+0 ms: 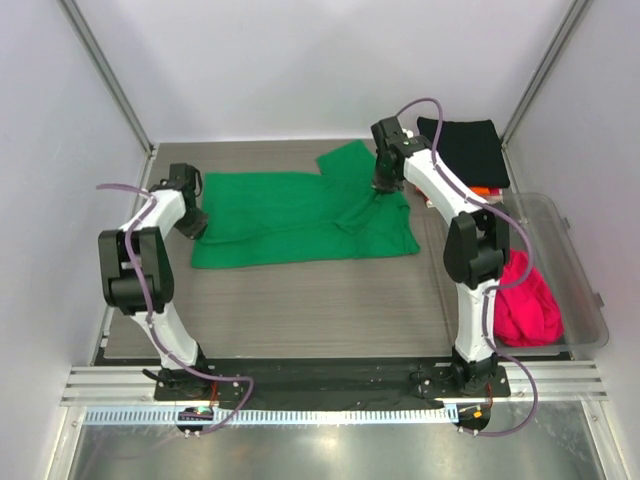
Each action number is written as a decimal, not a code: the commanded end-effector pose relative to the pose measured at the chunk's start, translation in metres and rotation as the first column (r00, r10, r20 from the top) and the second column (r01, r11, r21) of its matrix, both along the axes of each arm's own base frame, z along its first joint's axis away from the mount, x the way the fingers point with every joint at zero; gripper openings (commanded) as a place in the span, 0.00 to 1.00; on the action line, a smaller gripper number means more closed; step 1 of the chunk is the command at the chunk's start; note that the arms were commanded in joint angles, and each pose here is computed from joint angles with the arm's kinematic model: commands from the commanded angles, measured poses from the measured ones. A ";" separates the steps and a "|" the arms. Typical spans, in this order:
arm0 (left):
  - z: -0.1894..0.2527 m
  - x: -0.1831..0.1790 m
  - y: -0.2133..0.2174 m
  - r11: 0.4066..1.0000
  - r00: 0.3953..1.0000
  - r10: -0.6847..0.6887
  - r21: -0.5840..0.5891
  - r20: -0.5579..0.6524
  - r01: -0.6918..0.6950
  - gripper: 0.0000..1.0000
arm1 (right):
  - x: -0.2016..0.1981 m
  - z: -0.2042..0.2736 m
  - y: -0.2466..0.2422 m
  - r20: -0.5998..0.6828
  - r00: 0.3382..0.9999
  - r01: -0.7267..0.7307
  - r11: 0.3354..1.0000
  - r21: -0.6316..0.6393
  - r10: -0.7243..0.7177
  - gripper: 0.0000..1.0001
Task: Fold and stack the t-shirts
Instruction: Fold the tshirt
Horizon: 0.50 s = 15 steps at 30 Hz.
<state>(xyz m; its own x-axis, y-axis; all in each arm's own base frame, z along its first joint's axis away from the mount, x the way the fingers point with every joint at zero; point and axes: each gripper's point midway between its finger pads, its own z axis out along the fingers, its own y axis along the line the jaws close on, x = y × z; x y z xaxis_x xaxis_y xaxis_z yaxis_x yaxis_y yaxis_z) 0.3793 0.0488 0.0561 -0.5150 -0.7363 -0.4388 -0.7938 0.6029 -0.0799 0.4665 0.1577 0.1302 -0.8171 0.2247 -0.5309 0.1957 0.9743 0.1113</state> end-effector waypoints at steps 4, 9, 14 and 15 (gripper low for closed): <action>0.024 0.036 0.003 0.995 0.998 -0.048 -0.081 0.040 0.051 0.60 | 0.055 0.004 -0.005 0.017 1.000 0.025 1.000 0.012 -0.025 0.71; 0.061 0.014 0.007 0.997 0.993 -0.058 -0.039 0.104 0.062 0.87 | 0.030 0.030 -0.015 0.029 0.999 0.027 1.000 0.009 -0.027 0.77; 0.051 -0.037 -0.001 0.997 0.991 -0.040 -0.060 0.124 0.048 0.85 | -0.050 0.015 -0.027 0.020 0.999 0.034 0.995 0.090 -0.036 0.75; 0.047 -0.044 -0.002 0.997 0.991 -0.035 -0.068 0.126 0.044 0.84 | -0.062 0.009 -0.028 0.009 0.999 0.044 0.994 0.104 -0.045 0.74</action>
<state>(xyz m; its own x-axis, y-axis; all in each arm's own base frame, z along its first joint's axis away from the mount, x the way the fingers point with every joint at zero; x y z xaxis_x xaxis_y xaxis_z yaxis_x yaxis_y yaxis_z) 0.3618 0.0504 0.1124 -0.4850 -0.7372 -0.4705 -0.7488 0.6279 -0.2120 0.4290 0.1258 0.1153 -0.8450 0.2673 -0.4632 0.2431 0.9635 0.1126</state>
